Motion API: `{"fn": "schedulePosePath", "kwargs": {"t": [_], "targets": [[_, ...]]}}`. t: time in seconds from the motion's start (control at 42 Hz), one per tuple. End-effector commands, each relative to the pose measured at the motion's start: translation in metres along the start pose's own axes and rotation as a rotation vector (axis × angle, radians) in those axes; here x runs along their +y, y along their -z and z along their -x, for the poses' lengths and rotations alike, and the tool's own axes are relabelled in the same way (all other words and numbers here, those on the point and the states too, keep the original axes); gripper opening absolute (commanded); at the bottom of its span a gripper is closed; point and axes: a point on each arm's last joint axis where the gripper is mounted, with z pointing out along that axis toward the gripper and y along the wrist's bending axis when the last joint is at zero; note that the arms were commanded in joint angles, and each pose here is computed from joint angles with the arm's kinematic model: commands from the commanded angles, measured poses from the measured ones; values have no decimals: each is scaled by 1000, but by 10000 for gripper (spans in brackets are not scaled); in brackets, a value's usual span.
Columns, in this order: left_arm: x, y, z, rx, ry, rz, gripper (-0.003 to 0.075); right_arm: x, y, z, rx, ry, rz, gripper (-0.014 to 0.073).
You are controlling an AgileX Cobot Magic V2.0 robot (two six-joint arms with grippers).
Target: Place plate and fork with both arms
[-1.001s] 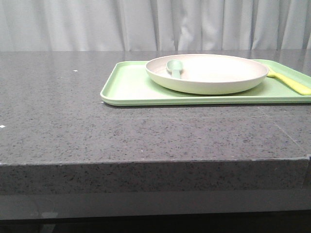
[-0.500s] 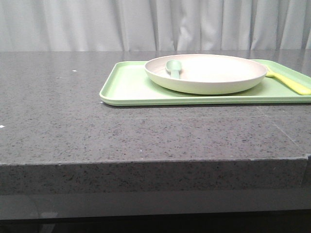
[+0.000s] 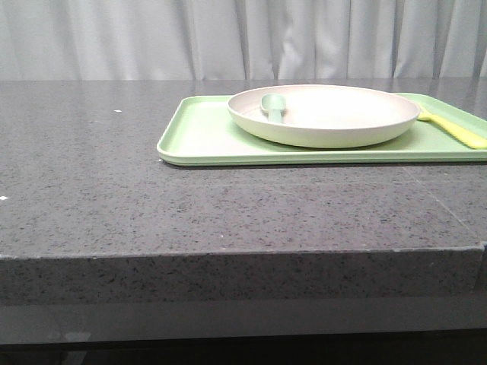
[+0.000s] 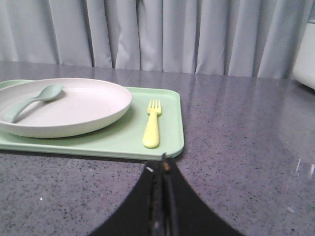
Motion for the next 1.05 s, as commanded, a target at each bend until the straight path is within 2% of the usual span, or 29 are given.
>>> {"fn": "schedulePosePath", "kwargs": {"t": [0.0, 1.025], "targets": [[0, 2, 7, -94, 11, -6, -18, 0, 2, 12, -134, -37, -3, -67], [0, 2, 7, -94, 11, -6, -18, -1, 2, 13, -136, -23, -17, -67]]}}
